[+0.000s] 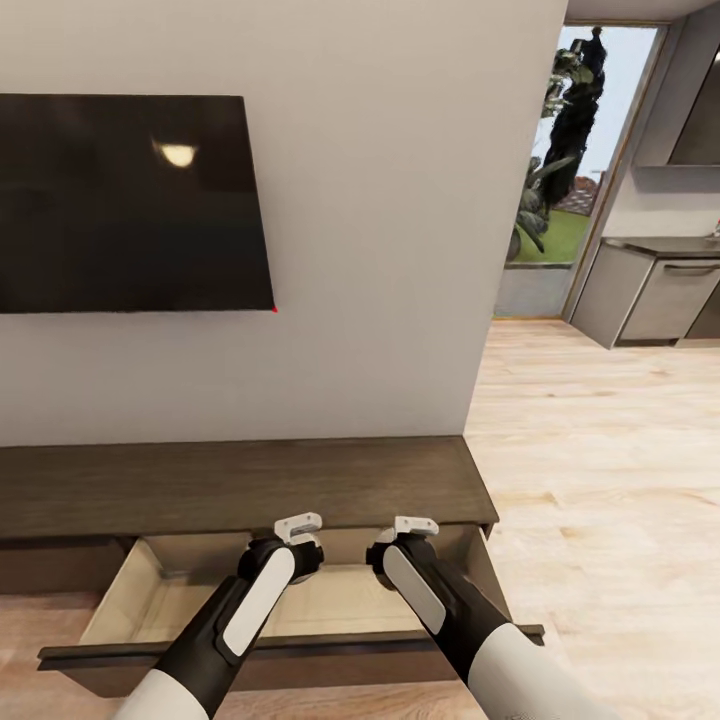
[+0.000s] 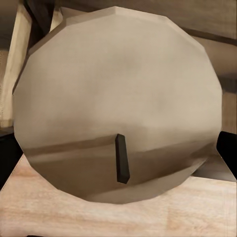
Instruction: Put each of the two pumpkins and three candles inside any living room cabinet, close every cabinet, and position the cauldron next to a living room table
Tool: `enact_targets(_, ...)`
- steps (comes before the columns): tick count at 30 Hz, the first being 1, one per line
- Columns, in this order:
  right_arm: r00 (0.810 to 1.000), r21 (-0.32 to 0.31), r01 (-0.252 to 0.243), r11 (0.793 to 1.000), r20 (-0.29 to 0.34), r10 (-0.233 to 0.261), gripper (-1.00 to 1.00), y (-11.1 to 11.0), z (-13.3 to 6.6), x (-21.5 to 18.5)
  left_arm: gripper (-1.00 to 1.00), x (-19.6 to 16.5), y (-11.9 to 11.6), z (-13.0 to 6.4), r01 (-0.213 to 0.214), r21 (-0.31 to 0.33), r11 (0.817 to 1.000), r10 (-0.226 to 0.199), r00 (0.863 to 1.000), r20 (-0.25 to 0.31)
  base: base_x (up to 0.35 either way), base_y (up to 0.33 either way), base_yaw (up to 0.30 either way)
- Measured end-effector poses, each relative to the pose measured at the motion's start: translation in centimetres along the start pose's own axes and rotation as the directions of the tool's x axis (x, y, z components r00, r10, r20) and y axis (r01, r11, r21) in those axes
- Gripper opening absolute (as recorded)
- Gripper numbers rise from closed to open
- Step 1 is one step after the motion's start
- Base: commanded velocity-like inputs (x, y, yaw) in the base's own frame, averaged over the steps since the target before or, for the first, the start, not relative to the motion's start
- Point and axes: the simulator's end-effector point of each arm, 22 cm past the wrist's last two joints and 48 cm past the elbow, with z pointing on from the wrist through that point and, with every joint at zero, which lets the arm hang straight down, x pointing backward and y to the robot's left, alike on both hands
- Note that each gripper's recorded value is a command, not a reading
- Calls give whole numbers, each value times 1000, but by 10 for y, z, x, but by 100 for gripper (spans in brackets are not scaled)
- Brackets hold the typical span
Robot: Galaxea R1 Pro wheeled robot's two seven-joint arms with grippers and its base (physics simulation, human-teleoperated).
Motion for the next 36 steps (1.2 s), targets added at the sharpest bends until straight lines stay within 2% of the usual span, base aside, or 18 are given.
enact_targets(5,999,-25,8,1000,-33,-9,-100,4,10,11,-100,4,3,8,-3,-9,1000,3,1000,5,0,0,0)
enact_targets(16,1000,-26,-2,1000,-5,2,-100,3,26,14,-100,15,0,23,-7,8,1000,7,1000,-10,0,0,0)
enact_targets(25,1000,-30,-9,1000,10,10,-100,3,38,17,-100,34,2,35,-55,11,998,56,996,-66,0,0,0)
enact_targets(36,1000,-34,-13,999,10,14,-100,3,55,27,-100,45,6,53,-58,8,998,58,996,-72,0,0,0)
